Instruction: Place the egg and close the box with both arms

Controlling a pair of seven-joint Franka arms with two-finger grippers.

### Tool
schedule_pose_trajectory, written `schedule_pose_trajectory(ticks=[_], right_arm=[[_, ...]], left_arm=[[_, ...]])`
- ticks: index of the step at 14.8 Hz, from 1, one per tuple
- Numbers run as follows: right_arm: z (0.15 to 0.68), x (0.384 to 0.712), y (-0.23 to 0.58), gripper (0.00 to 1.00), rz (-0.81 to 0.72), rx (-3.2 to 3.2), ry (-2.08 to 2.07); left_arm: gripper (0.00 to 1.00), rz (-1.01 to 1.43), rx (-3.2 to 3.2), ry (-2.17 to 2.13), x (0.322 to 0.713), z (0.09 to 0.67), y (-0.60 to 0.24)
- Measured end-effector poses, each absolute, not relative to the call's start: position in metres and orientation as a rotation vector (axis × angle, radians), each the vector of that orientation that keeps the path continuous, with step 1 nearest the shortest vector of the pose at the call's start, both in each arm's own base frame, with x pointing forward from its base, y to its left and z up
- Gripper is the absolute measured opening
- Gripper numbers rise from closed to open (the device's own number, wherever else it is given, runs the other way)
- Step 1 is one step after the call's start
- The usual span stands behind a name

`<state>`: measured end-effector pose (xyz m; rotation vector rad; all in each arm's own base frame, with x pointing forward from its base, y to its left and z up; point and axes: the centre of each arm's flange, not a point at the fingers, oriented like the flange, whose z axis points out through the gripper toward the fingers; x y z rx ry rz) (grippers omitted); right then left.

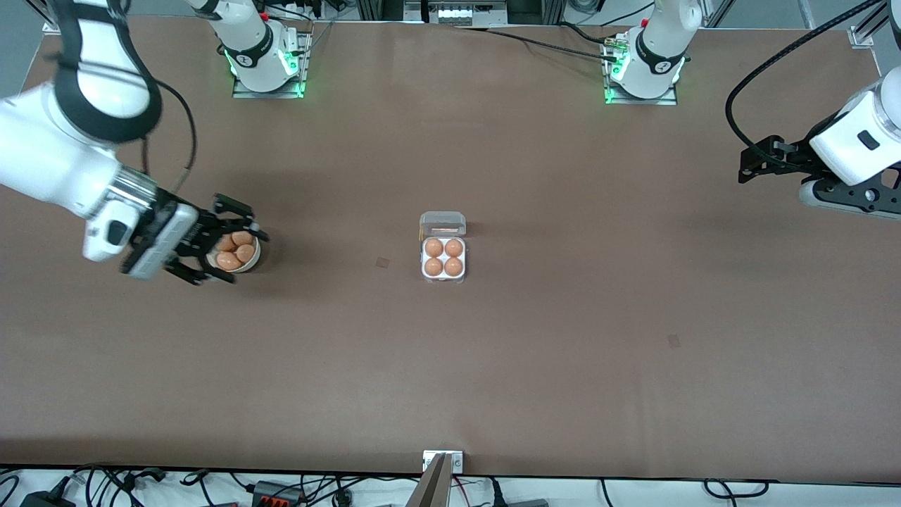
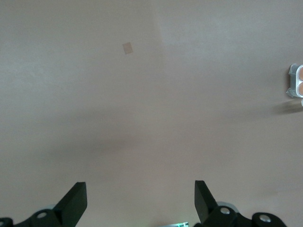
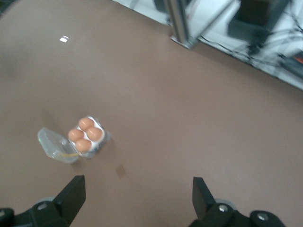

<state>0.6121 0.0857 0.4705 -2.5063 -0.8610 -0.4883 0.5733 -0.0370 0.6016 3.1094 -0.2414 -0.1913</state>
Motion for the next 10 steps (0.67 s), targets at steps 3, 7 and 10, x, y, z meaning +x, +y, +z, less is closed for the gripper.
schedule_pose_trajectory(ticks=[3, 7, 10], right_arm=[[0.501, 0.604, 0.053, 1.0, -0.293, -2.671, -0.744], [0.528, 0.595, 0.007, 1.0, -0.015, -3.048, -0.359], [0.557, 0.583, -0.006, 1.0, 0.056, -3.146, -0.122]], left_arm=[[1.0, -0.215, 3.105, -0.243, 0.577, 0.593, -0.037], [0.91, -0.243, 3.099, -0.256, 0.581, 0.584, -0.042], [0.59, -0.283, 3.095, -0.26, 0.579, 0.58, -0.043]])
